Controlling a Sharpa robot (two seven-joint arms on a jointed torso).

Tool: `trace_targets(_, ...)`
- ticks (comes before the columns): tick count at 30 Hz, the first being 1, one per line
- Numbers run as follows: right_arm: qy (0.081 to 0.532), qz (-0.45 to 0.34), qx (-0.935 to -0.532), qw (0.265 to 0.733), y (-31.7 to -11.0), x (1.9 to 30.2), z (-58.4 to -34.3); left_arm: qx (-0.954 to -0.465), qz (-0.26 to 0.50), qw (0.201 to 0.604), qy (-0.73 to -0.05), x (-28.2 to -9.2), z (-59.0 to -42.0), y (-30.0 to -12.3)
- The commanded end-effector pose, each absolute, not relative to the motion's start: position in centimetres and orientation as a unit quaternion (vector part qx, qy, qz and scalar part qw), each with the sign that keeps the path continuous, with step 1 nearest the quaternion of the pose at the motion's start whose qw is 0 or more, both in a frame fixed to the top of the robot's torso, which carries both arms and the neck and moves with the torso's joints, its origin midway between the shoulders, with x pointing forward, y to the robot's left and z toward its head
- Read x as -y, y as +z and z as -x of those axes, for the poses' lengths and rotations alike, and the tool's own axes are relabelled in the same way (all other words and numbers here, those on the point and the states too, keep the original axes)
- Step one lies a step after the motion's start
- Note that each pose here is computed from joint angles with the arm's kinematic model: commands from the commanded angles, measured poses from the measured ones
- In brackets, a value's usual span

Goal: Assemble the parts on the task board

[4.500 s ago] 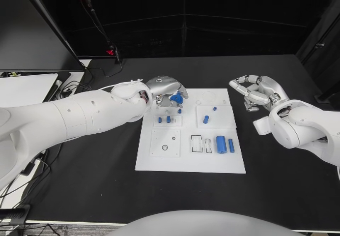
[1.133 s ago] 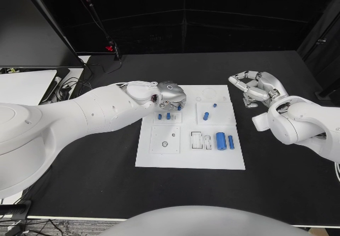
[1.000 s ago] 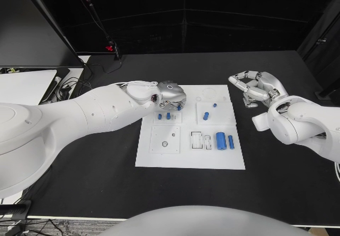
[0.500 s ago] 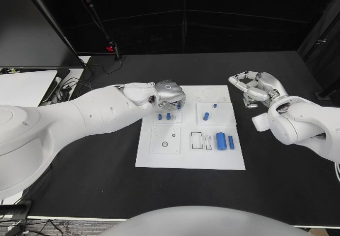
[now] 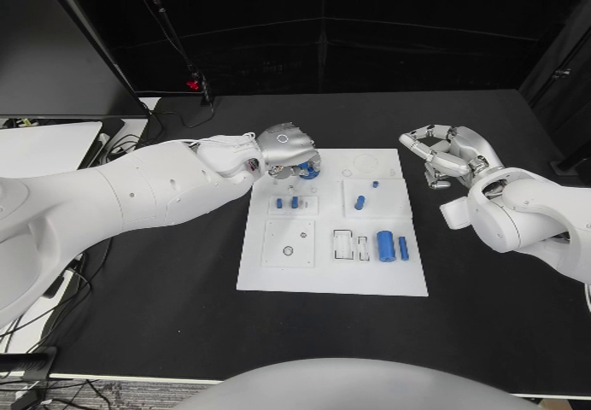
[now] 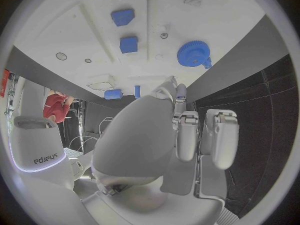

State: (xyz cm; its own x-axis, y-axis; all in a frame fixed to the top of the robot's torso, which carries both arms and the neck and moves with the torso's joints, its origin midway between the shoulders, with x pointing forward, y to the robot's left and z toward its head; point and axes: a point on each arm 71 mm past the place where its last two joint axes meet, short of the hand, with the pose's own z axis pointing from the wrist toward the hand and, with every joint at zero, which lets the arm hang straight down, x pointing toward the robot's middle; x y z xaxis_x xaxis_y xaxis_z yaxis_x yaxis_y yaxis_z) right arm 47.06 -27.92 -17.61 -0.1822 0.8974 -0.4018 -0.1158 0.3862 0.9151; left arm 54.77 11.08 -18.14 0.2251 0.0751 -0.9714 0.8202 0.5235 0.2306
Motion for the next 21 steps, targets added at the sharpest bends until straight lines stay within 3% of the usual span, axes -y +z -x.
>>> trace_targets(1, 0.458, -0.314, -0.620, 0.554, -17.5, 27.9, -47.1, -0.555, -0.397, 0.678, -0.273, -11.7, -54.7, -17.8)
trace_targets(12, 0.458, -0.314, -0.620, 0.553, -17.6, 27.8, -47.1, -0.585, -0.385, 0.664, -0.261, -13.9, -54.2, -18.0)
trace_targets(21, 0.457, -0.315, -0.621, 0.554, -17.6, 27.9, -47.0, -0.604, -0.382, 0.653, -0.251, -14.5, -54.2, -18.3)
